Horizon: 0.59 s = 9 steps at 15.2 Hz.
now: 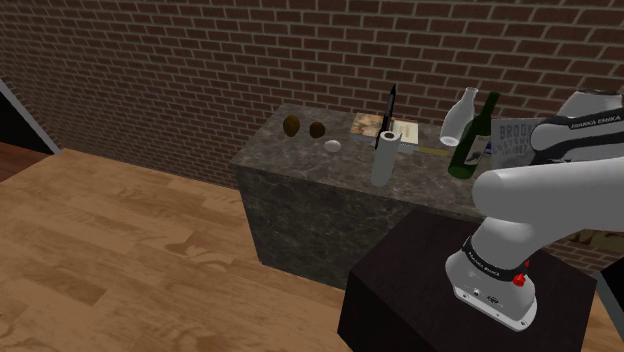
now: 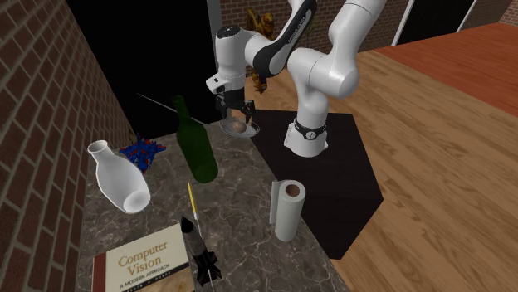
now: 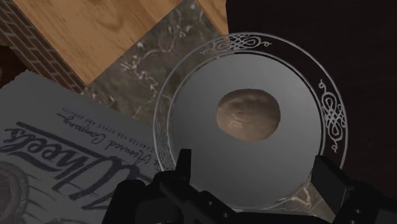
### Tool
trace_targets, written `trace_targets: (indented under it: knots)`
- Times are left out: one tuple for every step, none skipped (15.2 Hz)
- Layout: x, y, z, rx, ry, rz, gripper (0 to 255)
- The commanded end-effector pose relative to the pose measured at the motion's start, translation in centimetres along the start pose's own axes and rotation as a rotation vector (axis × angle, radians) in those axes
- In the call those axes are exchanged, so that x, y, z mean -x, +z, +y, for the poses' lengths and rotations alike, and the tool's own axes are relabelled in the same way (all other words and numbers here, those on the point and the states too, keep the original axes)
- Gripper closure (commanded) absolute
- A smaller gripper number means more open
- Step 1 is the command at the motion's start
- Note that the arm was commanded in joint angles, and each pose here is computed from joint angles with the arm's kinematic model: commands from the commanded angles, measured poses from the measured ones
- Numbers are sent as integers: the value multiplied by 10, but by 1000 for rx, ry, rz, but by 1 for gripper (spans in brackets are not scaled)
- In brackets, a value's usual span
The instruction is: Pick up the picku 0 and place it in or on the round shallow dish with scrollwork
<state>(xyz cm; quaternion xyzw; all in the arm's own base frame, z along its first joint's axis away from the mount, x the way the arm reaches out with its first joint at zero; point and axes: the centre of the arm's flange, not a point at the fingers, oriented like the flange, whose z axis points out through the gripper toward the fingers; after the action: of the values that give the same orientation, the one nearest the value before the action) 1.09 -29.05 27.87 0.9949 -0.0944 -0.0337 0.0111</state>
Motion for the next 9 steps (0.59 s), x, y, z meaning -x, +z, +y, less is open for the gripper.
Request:
trace_targets:
  knots:
    - [0,-24,1,-2,0,-1,0]
    - [0,-35,1,-2,0,-1,0]
    - [0,-35,1,-2,0,-1,0]
    - [0,-35,1,-2,0,-1,0]
    - [0,-35,1,-2,0,-1,0]
    - [0,-35,1,-2,0,-1,0]
    - [0,-35,1,-2,0,-1,0]
    - [0,-35,1,-2,0,-1,0]
    - [0,-35,1,-2,0,-1,0]
